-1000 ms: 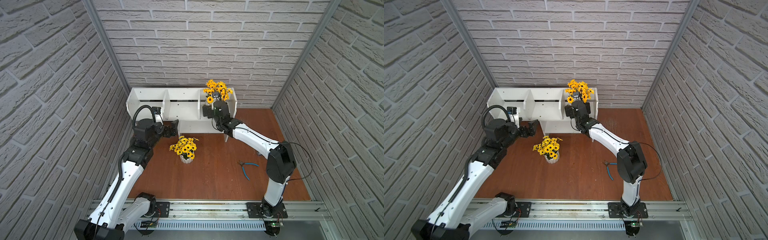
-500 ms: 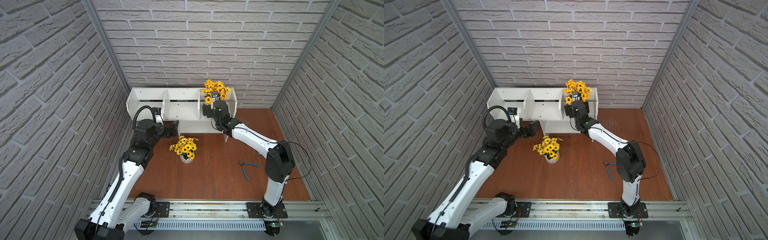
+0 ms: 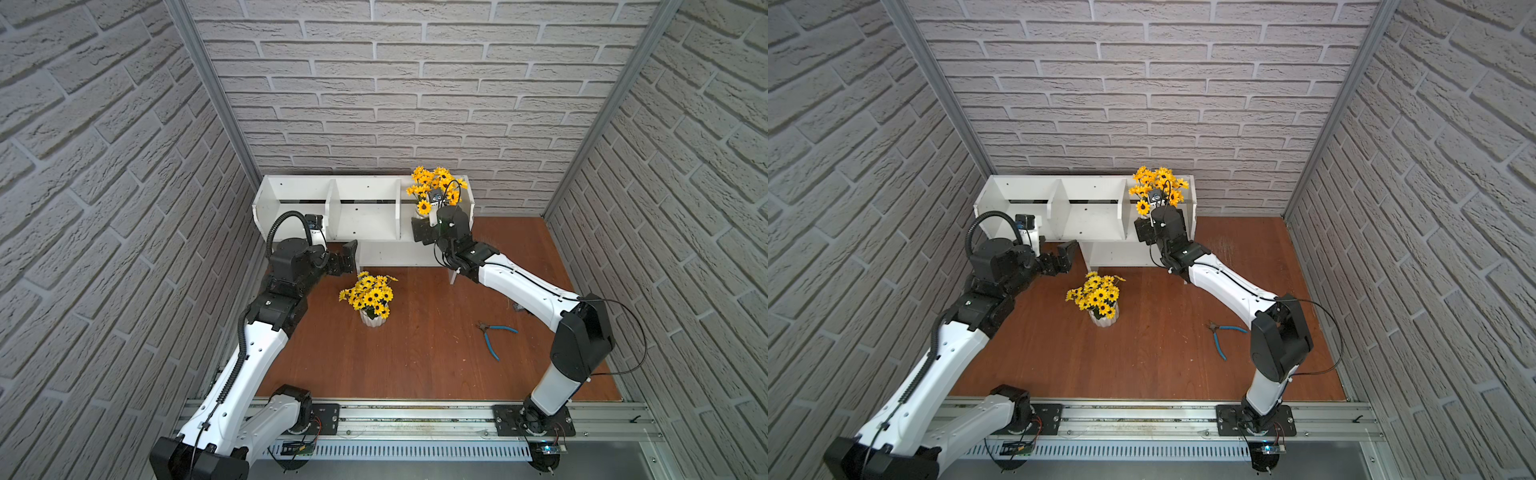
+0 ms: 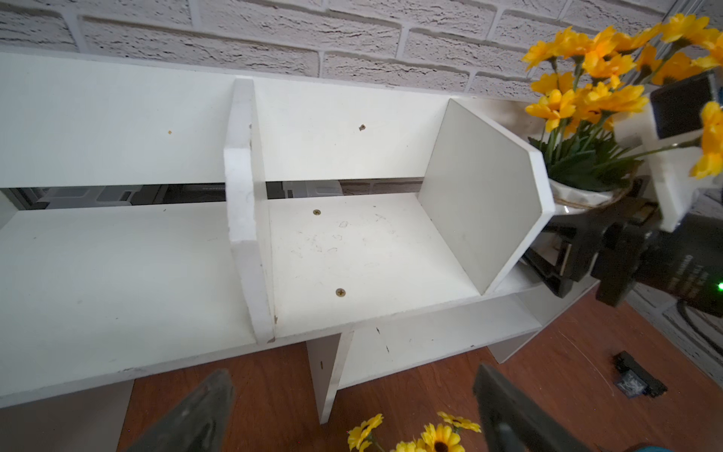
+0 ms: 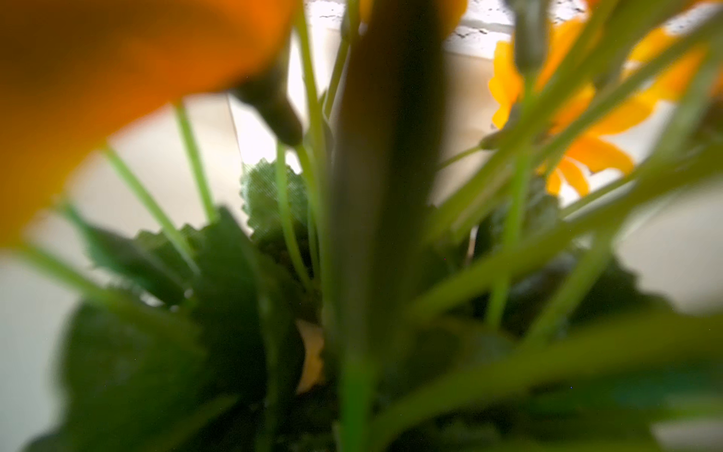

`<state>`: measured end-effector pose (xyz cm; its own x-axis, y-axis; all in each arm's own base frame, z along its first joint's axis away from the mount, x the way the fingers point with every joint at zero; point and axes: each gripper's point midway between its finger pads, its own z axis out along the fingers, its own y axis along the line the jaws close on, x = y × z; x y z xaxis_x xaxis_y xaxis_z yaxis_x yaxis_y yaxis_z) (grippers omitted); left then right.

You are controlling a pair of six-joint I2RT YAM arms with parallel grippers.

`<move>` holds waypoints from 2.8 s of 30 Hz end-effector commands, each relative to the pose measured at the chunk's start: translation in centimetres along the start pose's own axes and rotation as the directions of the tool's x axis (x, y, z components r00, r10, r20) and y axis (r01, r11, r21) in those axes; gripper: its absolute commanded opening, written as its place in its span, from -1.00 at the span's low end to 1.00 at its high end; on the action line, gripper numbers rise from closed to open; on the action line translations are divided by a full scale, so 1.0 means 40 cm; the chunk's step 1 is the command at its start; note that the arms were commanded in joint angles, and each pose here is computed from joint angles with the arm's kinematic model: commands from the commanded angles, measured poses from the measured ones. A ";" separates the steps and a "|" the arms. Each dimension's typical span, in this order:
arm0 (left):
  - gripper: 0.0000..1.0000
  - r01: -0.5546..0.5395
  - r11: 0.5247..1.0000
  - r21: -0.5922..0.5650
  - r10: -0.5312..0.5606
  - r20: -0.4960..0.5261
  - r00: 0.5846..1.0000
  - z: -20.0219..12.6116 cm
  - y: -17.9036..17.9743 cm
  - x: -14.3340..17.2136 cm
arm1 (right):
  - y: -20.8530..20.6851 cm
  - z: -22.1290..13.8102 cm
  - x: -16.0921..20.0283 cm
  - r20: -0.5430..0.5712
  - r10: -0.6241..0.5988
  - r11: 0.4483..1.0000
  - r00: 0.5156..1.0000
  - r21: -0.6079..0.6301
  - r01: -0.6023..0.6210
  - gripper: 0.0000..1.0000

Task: Take the sunflower pots off the shelves
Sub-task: Pick up the sunflower pot from the shelf, then place the sunflower pot at the center of the board.

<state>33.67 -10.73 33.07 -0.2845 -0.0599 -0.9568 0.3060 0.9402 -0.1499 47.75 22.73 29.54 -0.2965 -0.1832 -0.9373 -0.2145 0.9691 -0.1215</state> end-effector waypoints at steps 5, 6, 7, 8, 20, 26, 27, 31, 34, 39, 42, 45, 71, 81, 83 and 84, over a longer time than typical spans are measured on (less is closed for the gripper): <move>0.96 0.005 1.000 -0.009 -0.004 0.048 0.999 0.004 0.007 -0.025 | -0.012 -0.133 -0.133 0.102 0.037 0.996 0.994 -0.083 -0.028 0.04; 0.96 0.005 1.000 -0.009 -0.004 0.050 0.999 0.003 0.007 -0.026 | -0.014 -0.146 -0.132 0.098 0.038 0.996 0.994 -0.089 -0.029 -0.04; 0.96 0.005 1.000 -0.009 -0.004 0.049 0.999 0.003 0.007 -0.026 | -0.016 -0.155 -0.134 0.097 0.038 0.995 0.995 -0.093 -0.029 -0.04; 0.96 0.005 1.000 -0.008 -0.004 0.049 0.999 0.003 0.007 -0.026 | -0.015 -0.165 -0.130 0.093 0.038 0.995 0.995 -0.101 -0.029 -0.05; 0.96 0.006 1.000 -0.006 -0.006 0.049 0.999 0.004 0.007 -0.027 | 0.007 -0.318 -0.097 0.055 0.040 0.961 0.998 -0.275 -0.023 -0.12; 0.96 0.005 1.000 0.008 -0.006 0.052 0.999 0.003 0.000 -0.029 | 0.044 -0.431 -0.054 0.079 -0.001 0.900 0.997 -0.435 0.036 -0.12; 0.96 0.005 1.000 0.007 -0.006 0.052 0.999 0.003 0.001 -0.030 | 0.047 -0.446 -0.040 0.081 -0.015 0.890 0.997 -0.452 0.050 -0.13; 0.96 0.006 1.000 0.012 -0.007 0.051 0.999 0.006 -0.002 -0.028 | 0.053 -0.476 0.004 0.088 -0.035 0.872 0.996 -0.484 0.073 -0.11; 0.96 0.010 1.000 0.013 -0.010 0.049 0.999 0.011 -0.001 -0.025 | 0.064 -0.478 0.034 0.086 -0.009 0.861 0.996 -0.506 0.052 -0.10; 0.96 0.007 1.000 0.013 -0.008 0.052 0.999 0.010 -0.001 -0.026 | 0.064 -0.462 0.101 0.106 0.003 0.869 0.994 -0.493 0.050 -0.07; 0.96 0.008 1.000 0.015 -0.009 0.051 0.999 0.012 -0.002 -0.024 | 0.064 -0.463 0.127 0.142 0.020 0.869 0.990 -0.492 0.053 -0.06; 0.96 0.009 1.000 0.016 -0.010 0.055 0.998 0.013 -0.002 -0.025 | 0.064 -0.454 0.158 0.159 0.031 0.873 0.987 -0.485 0.051 -0.04; 0.96 0.011 1.000 0.025 -0.012 0.060 0.998 0.013 -0.004 -0.018 | 0.168 -0.257 0.457 0.031 0.026 0.890 0.999 -0.455 -0.009 0.00; 0.96 0.011 0.999 0.030 -0.013 0.061 0.998 0.013 -0.007 -0.018 | 0.228 -0.208 0.594 -0.046 -0.015 0.890 0.999 -0.456 -0.008 0.00; 0.96 0.012 0.999 0.031 -0.014 0.061 0.998 0.014 -0.007 -0.018 | 0.240 -0.202 0.611 -0.052 -0.028 0.889 0.998 -0.458 0.001 -0.02; 0.96 0.012 0.999 0.031 -0.014 0.059 0.998 0.014 -0.007 -0.016 | 0.246 -0.199 0.616 -0.052 -0.038 0.889 0.998 -0.458 0.010 -0.02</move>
<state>34.13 -11.15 32.54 -0.2847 -0.0753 -0.9557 0.3175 0.9333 -0.1681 29.24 24.61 4.06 -0.4538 -0.3280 -0.8285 -0.6216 0.7828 0.0306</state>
